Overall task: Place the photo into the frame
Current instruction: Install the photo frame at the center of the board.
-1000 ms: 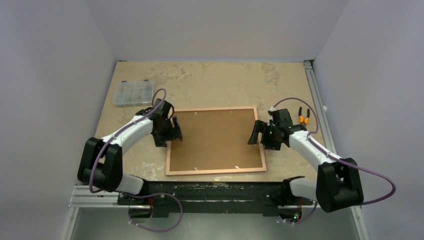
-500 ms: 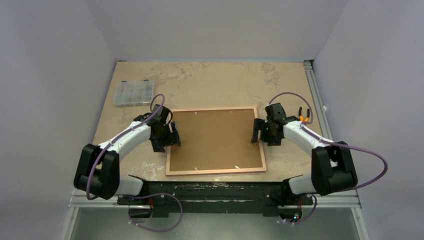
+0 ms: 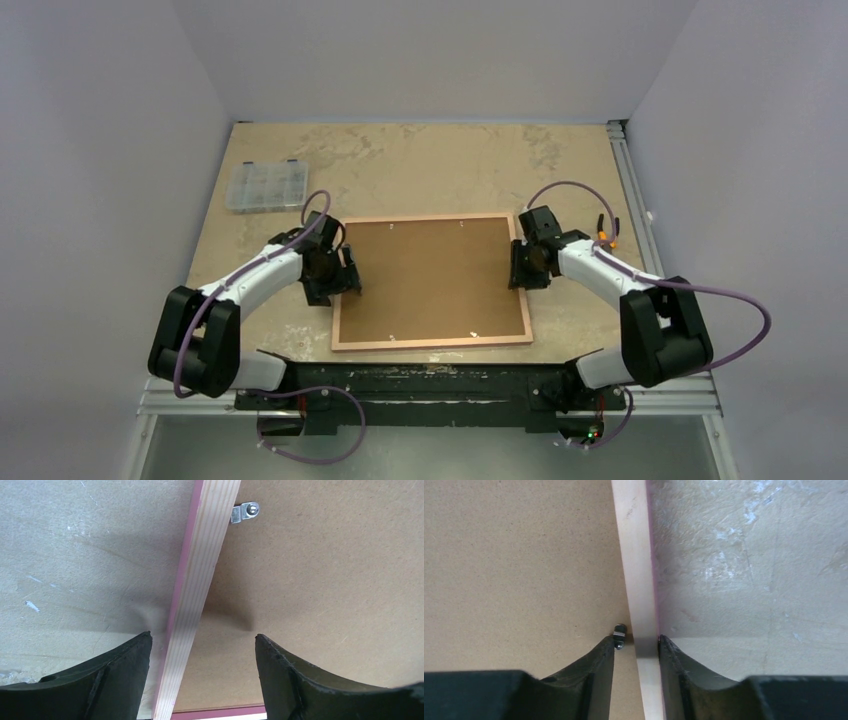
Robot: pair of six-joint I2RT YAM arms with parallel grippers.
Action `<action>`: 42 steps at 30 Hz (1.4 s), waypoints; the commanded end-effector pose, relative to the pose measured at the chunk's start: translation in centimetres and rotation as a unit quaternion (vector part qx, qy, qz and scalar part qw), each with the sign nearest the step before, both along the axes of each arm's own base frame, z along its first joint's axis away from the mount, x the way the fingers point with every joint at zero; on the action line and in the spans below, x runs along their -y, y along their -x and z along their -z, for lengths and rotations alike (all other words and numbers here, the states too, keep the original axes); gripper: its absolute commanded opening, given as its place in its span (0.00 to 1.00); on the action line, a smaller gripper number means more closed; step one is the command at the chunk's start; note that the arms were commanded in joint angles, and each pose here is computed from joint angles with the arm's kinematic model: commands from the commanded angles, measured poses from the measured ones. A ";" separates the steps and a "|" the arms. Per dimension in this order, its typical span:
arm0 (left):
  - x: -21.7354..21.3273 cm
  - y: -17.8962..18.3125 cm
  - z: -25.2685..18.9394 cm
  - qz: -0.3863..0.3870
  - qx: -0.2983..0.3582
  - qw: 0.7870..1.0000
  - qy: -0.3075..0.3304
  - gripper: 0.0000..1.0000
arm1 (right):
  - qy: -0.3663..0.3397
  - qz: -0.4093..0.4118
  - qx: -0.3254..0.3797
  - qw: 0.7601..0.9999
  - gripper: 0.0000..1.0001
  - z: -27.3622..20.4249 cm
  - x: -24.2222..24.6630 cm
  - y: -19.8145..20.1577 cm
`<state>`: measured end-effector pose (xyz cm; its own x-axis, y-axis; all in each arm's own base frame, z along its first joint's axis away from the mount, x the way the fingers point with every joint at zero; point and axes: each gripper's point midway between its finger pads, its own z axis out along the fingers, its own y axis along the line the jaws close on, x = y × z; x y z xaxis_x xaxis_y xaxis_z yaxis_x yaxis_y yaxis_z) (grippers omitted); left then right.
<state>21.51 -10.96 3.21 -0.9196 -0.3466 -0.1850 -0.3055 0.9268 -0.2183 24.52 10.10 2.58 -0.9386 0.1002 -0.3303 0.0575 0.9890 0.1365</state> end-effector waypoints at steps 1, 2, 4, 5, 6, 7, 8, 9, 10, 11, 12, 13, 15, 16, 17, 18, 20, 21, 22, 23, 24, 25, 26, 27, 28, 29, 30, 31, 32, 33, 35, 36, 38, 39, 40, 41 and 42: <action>0.2 -0.1 0.5 0.006 0.002 1.000 0.004 0.73 | 0.036 0.010 0.010 0.999 0.26 0.0 0.9 -0.8; 0.1 -0.1 0.6 0.006 0.003 1.000 0.004 0.73 | 0.038 0.010 0.010 0.999 0.20 0.0 1.0 -0.9; 0.2 -0.1 0.6 0.008 0.004 1.000 0.007 0.72 | 0.049 0.012 0.015 0.999 0.08 -0.2 1.4 -1.0; 0.3 -0.2 0.5 0.010 0.005 1.000 0.008 0.72 | 0.057 0.014 0.017 0.998 0.02 -0.3 1.7 -1.1; 0.3 -0.2 0.5 0.011 0.005 1.000 0.007 0.72 | 0.062 0.017 0.020 0.998 0.00 -0.4 1.9 -1.2; 0.2 -0.2 0.4 0.012 0.006 1.000 0.005 0.72 | 0.066 0.018 0.022 0.997 0.00 -0.5 2.1 -1.2; 0.2 -0.2 0.3 0.013 0.008 1.000 0.004 0.72 | 0.067 0.018 0.025 0.997 0.00 -0.6 2.1 -1.3; 0.1 -0.2 0.3 0.013 0.009 1.000 0.003 0.72 | 0.066 0.018 0.026 0.997 0.00 -0.7 2.1 -1.4; 0.1 -0.2 0.2 0.013 0.011 1.000 0.002 0.72 | 0.066 0.018 0.027 0.997 0.00 -0.7 2.0 -1.4; 0.1 -0.2 0.1 0.014 0.012 1.000 0.002 0.72 | 0.064 0.017 0.027 0.997 0.00 -0.8 1.9 -1.4; 0.0 -0.2 0.0 0.015 0.013 1.000 0.002 0.72 | 0.061 0.016 0.026 0.998 0.00 -0.8 1.8 -1.4; 0.0 -0.3 -0.2 0.017 0.015 1.000 0.001 0.72 | 0.055 0.016 0.027 0.998 0.00 -0.8 1.6 -1.5; -0.1 -0.5 -0.6 0.019 0.022 1.000 -0.001 0.72 | 0.044 0.014 0.029 0.999 0.00 -1.0 1.3 -1.5; -0.1 -0.6 -0.9 0.021 0.027 0.999 0.000 0.72 | 0.037 0.012 0.031 0.999 0.00 -1.1 1.0 -1.5; -0.1 -0.6 -1.2 0.023 0.036 0.999 -0.001 0.72 | 0.032 0.011 0.035 0.999 0.00 -1.3 0.9 -1.5; -0.3 -0.7 -1.7 0.025 0.046 0.999 -0.003 0.72 | 0.024 0.008 0.040 0.999 0.00 -1.6 0.6 -1.6; -0.6 -0.9 -2.9 0.028 0.067 0.997 -0.009 0.72 | -0.010 0.003 0.048 0.999 0.00 -2.3 -0.5 -1.7; -0.8 -1.0 -3.5 0.031 0.078 0.996 -0.013 0.73 | -0.020 0.000 0.055 0.998 0.13 -2.8 -0.8 -1.7; -1.0 -1.1 -4.3 0.035 0.091 0.995 -0.015 0.73 | -0.028 0.001 0.063 0.998 0.26 -3.2 -1.0 -1.7; -1.0 -1.1 -5.0 0.041 0.104 0.994 -0.014 0.73 | -0.042 -0.002 0.070 0.997 0.40 -3.6 -1.4 -1.7; -1.0 -1.2 -6.0 0.047 0.124 0.991 -0.010 0.73 | -0.052 -0.001 0.081 0.995 0.54 -4.2 -1.7 -1.9; -0.8 -1.2 -6.7 0.054 0.137 0.989 -0.004 0.74 | -0.058 0.001 0.087 0.995 0.64 -4.5 -1.8 -1.9; -0.5 -1.2 -7.4 0.064 0.153 0.986 0.005 0.74 | -0.061 0.004 0.090 0.994 0.71 -4.6 -1.8 -1.8; -0.1 -1.1 -8.0 0.075 0.166 0.983 0.016 0.75 | -0.062 0.005 0.090 0.994 0.76 -4.5 -1.7 -1.7; 0.4 -1.1 -8.7 0.088 0.181 0.979 0.028 0.75 | -0.064 0.006 0.086 0.994 0.78 -4.4 -1.8 -1.6; 1.1 -0.9 -9.4 0.102 0.192 0.975 0.044 0.76 | -0.065 0.006 0.078 0.995 0.79 -4.1 -1.8 -1.3; 1.8 -0.7 -10.0 0.116 0.203 0.971 0.056 0.78 | -0.069 0.004 0.070 0.995 0.80 -3.8 -1.9 -1.0; 2.3 -0.5 -10.6 0.129 0.213 0.966 0.064 0.93 | -0.071 0.002 0.062 0.996 0.80 -3.5 -2.0 -0.7; 3.1 -0.2 -11.0 0.146 0.220 0.962 0.072 0.99 | -0.074 0.001 0.054 0.996 0.80 -3.1 -2.0 -0.4; 3.9 0.1 -11.4 0.165 0.225 0.957 0.076 1.00 | -0.074 0.000 0.048 0.996 0.80 -2.7 -2.0 -0.1; 5.5 0.9 -11.8 0.204 0.228 0.948 0.083 1.00 | -0.080 0.002 0.037 0.996 0.80 -2.0 -2.1 0.5; 6.2 1.2 -11.8 0.223 0.226 0.944 0.086 1.00 | -0.084 0.002 0.032 0.996 0.80 -1.7 -2.3 0.7; 7.9 2.2 -11.5 0.265 0.218 0.935 0.091 1.00 | -0.097 -0.001 0.021 0.995 0.79 -1.2 -2.7 1.2; 8.7 2.5 -11.2 0.282 0.214 0.931 0.093 1.00 | -0.100 -0.002 0.019 0.995 0.79 -1.1 -2.8 1.3; 9.4 2.9 -10.9 0.300 0.212 0.925 0.092 1.00 | -0.101 -0.002 0.015 0.995 0.79 -0.9 -2.8 1.3; 10.2 3.3 -10.6 0.318 0.211 0.920 0.091 0.99 | -0.100 -0.002 0.012 0.995 0.78 -0.8 -2.8 1.5; 11.0 3.8 -10.3 0.338 0.209 0.913 0.089 0.98 | -0.101 -0.003 0.010 0.995 0.78 -0.8 -2.9 1.5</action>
